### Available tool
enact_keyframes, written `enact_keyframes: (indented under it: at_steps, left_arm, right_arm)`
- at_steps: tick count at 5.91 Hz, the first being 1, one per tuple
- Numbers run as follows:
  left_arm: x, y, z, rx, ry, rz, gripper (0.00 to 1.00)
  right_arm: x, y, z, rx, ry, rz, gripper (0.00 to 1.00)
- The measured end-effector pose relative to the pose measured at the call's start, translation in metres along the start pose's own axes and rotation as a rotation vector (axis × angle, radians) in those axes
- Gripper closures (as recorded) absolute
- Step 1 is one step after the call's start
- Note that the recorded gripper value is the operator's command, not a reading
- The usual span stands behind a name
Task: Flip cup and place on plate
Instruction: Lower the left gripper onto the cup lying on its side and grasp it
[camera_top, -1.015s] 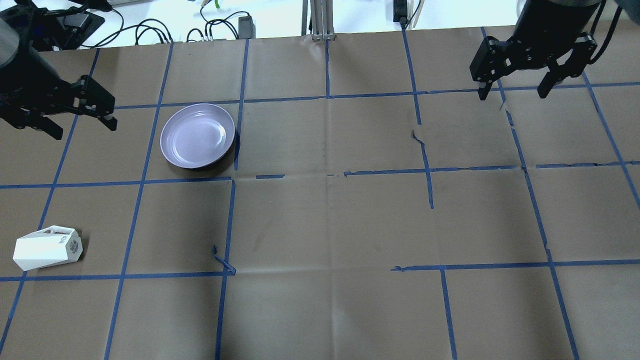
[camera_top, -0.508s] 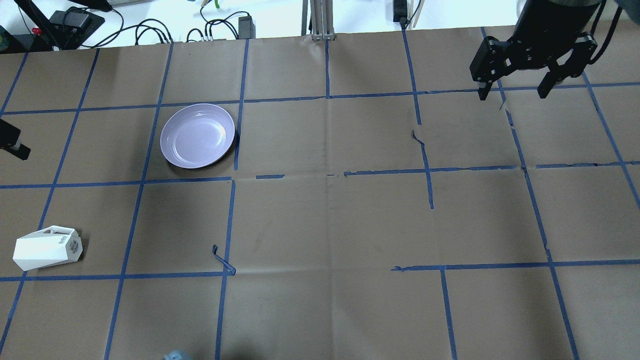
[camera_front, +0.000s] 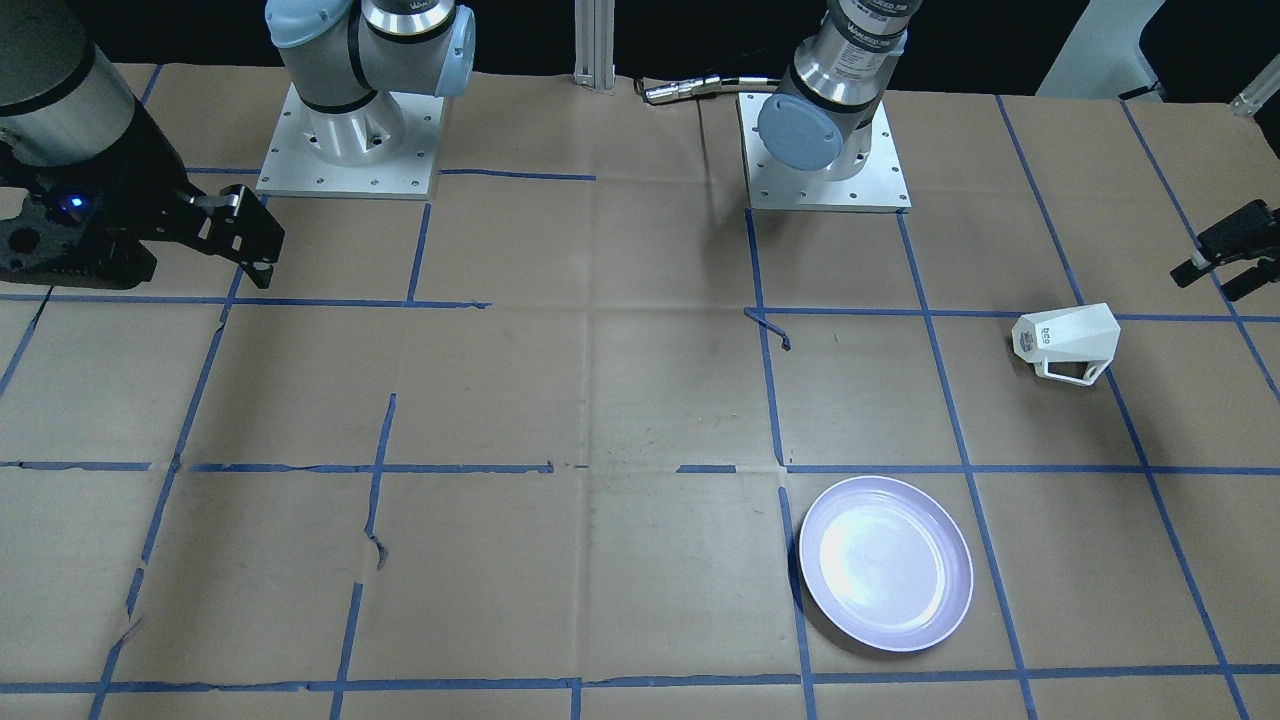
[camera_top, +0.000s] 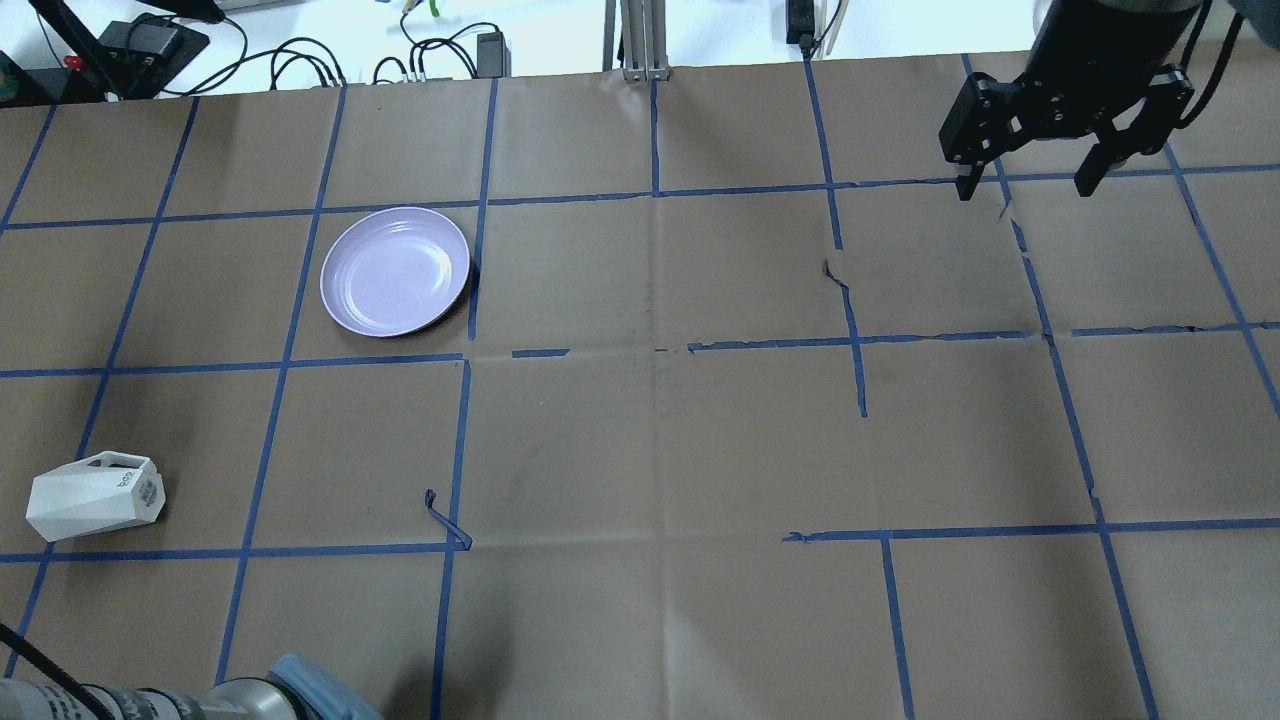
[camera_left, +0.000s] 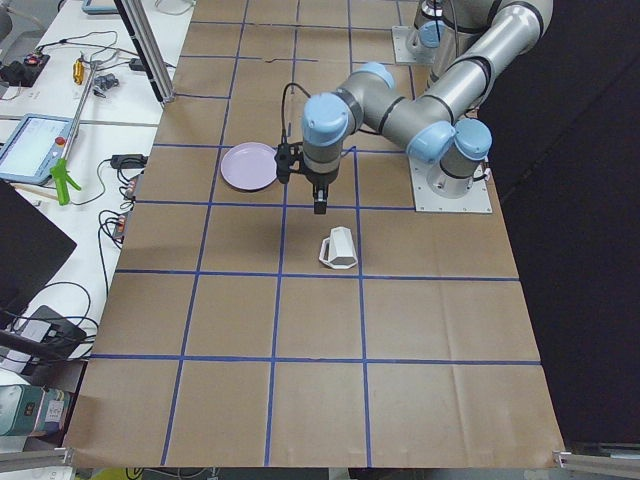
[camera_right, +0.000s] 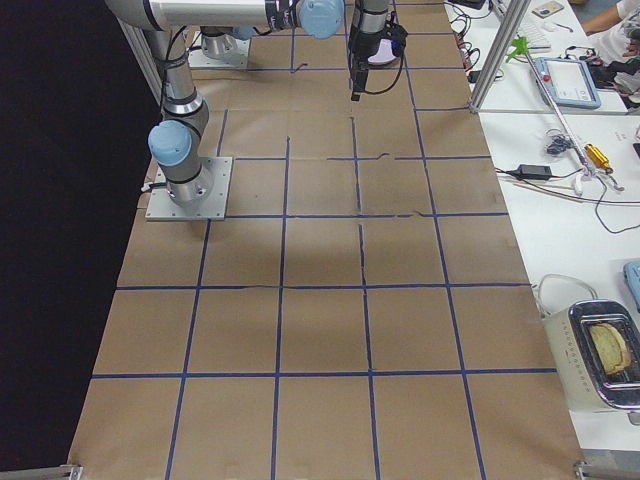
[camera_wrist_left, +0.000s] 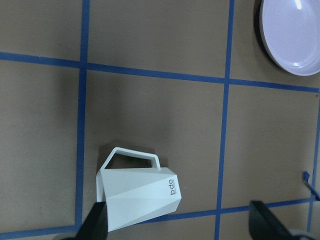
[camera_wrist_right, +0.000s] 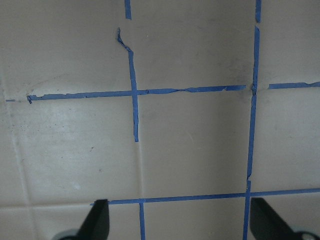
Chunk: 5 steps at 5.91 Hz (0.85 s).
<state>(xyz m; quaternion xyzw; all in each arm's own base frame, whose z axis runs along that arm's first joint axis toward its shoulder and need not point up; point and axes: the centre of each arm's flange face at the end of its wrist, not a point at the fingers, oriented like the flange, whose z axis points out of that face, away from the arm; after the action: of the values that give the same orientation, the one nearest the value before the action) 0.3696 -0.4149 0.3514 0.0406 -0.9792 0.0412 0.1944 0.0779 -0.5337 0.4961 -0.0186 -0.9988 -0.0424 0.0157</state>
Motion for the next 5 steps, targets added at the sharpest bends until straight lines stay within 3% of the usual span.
enact_keyframes:
  at_steps: [3,5]
  left_arm:
    - [-0.124,0.045,0.081,0.025,0.265,0.015,0.02]
    - [-0.144,0.065,0.120,0.007,0.455,0.061,0.02]
  right_arm:
    - [0.000,0.000,0.000,0.000,0.000,0.000,0.00]
    - [0.000,0.000,0.000,0.000,0.000,0.000,0.00]
